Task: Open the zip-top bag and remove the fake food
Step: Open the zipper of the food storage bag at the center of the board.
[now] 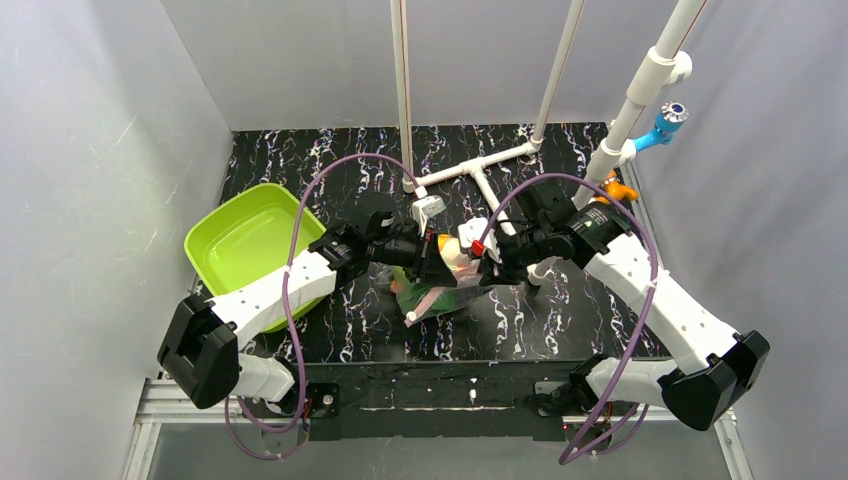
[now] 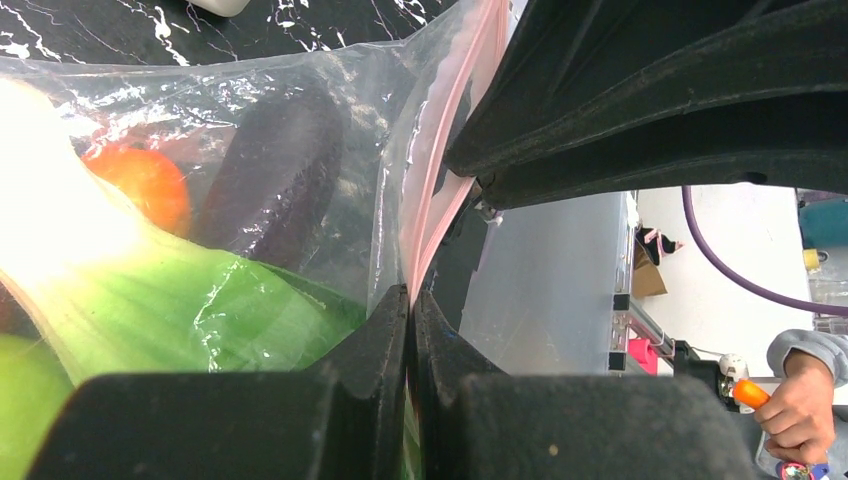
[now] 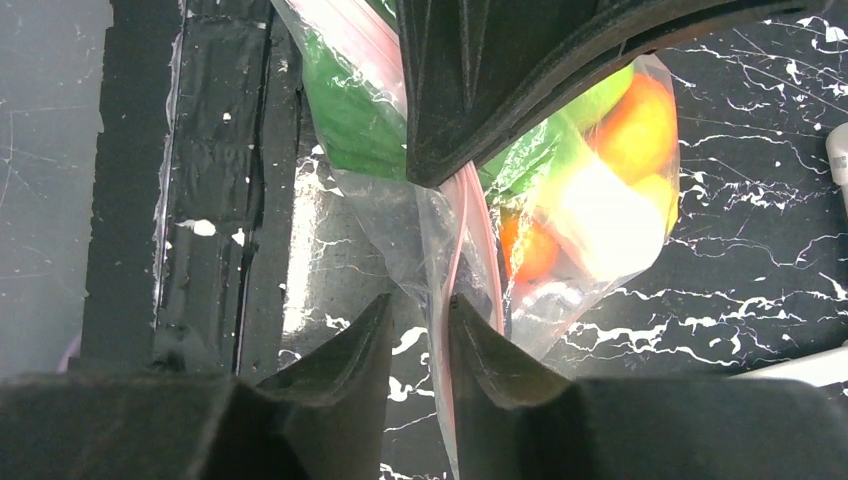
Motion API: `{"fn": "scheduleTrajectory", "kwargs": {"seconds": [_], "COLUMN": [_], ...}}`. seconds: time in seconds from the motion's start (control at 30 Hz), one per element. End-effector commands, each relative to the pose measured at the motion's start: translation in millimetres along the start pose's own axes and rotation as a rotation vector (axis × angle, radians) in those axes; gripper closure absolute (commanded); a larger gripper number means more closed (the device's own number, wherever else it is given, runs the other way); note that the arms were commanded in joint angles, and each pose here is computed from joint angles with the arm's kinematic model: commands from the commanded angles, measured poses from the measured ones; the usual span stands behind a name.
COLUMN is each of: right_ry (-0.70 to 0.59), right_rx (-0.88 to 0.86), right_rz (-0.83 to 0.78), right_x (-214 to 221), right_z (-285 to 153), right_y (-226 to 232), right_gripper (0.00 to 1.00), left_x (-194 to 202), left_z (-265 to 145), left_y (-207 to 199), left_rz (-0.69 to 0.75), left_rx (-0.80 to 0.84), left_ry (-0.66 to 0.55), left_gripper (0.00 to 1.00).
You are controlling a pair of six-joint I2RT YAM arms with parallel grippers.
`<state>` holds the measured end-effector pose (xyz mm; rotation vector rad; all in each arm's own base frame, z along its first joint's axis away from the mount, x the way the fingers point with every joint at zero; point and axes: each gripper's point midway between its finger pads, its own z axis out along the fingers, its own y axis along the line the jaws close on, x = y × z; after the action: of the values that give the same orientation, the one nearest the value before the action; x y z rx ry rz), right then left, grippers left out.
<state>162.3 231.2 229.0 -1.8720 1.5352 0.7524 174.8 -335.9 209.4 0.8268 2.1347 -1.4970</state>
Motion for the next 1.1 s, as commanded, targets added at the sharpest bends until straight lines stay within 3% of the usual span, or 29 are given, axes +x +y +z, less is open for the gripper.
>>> {"fn": "scheduleTrajectory", "kwargs": {"seconds": [0.0, 0.1, 0.2, 0.27, 0.37, 0.4, 0.47, 0.53, 0.63, 0.83, 1.07], "right_ry": [0.000, 0.046, 0.072, 0.076, 0.075, 0.069, 0.054, 0.041, 0.026, -0.001, -0.029], "right_rx": [-0.004, 0.032, 0.038, 0.043, 0.045, 0.048, 0.047, 0.039, 0.017, -0.026, -0.051], "right_rz": [-0.011, -0.007, 0.004, 0.006, 0.008, 0.008, 0.010, 0.011, 0.012, 0.012, 0.013], "right_x": [-1, 6, 9, 9, 8, 6, 3, 0, 0, 2, -1], "right_z": [-1, 3, 7, 9, 9, 8, 6, 5, 4, 7, 6], "right_y": [4, -7, -12, -14, -14, -14, -11, -8, 0, 15, 23], "right_gripper": [0.67, 0.63, 0.65, 0.75, 0.99, 0.99, 0.99, 0.99, 0.99, 0.99, 0.99], "left_x": [-2, -3, -5, -4, -2, -2, -1, -3, -9, -16, -11], "left_z": [-7, -7, -9, -9, -11, -11, -11, -13, -17, -22, -16], "left_y": [-12, -17, -20, -22, -22, -22, -24, -28, -32, -24, -18], "left_rz": [0.042, 0.051, 0.068, 0.073, 0.070, 0.065, 0.035, 0.016, -0.008, -0.034, -0.053], "left_rx": [0.028, 0.044, 0.053, 0.058, 0.060, 0.061, 0.064, 0.072, 0.077, 0.018, -0.016], "left_ry": [-0.010, -0.005, -0.006, -0.006, -0.005, -0.004, -0.003, -0.015, -0.039, -0.061, -0.027], "left_gripper": [1.00, 1.00, 1.00, 1.00, 1.00, 1.00, 0.70, 0.47, 0.29, 0.25, 0.34]}}
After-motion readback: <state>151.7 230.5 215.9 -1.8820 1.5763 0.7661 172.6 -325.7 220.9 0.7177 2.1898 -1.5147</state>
